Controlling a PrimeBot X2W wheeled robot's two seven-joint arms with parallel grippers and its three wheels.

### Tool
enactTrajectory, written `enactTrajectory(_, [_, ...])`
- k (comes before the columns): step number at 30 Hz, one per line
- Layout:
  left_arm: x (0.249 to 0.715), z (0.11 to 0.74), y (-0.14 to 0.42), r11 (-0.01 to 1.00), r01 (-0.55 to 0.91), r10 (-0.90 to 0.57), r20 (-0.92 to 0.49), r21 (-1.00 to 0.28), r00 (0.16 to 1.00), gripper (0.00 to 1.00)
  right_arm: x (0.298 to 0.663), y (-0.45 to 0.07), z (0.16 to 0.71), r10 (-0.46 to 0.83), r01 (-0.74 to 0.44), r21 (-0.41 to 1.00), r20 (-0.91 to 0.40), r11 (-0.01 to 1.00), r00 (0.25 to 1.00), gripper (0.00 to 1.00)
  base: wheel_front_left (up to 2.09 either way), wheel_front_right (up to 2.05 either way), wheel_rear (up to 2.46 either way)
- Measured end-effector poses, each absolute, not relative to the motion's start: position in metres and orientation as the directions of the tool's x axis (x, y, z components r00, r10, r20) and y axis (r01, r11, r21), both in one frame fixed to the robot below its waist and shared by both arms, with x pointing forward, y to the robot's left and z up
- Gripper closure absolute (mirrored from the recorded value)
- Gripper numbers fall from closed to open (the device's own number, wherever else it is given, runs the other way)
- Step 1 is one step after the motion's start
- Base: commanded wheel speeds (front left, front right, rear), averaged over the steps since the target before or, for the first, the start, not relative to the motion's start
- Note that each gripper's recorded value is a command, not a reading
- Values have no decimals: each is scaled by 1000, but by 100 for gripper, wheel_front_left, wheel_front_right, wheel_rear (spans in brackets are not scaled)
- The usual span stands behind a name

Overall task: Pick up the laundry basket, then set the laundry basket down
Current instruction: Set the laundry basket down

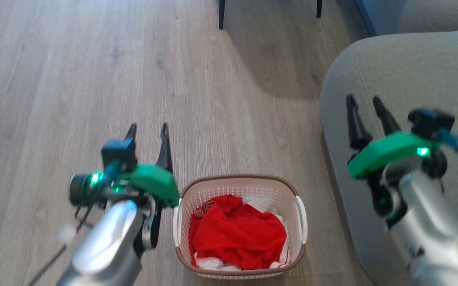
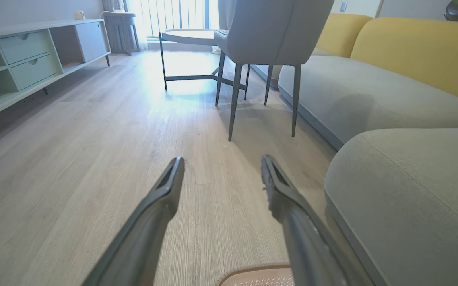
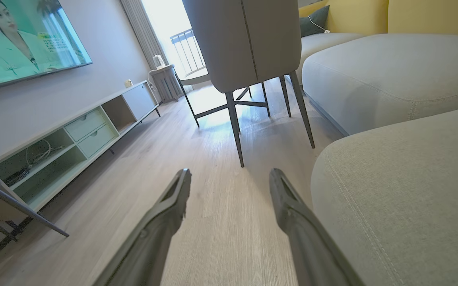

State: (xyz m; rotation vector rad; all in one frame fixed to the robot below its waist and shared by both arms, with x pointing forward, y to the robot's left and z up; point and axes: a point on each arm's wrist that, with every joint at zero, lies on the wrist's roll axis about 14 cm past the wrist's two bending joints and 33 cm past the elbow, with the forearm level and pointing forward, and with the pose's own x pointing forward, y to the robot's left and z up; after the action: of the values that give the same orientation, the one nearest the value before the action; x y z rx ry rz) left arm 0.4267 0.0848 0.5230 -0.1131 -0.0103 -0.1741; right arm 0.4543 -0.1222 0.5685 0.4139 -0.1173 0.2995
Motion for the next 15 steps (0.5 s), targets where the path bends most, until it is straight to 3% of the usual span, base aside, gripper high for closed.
enactTrajectory(8, [395,558,105,980,120,-90,185,-159,979,0,415,-114,585,238,-326,310,290,893,927,0,0,0,0])
enactTrajectory(15, [376,552,115,984,99,-69,193,-150,979,0,394,-116,577,216,-304,308,288,901,933,0,0,0,0])
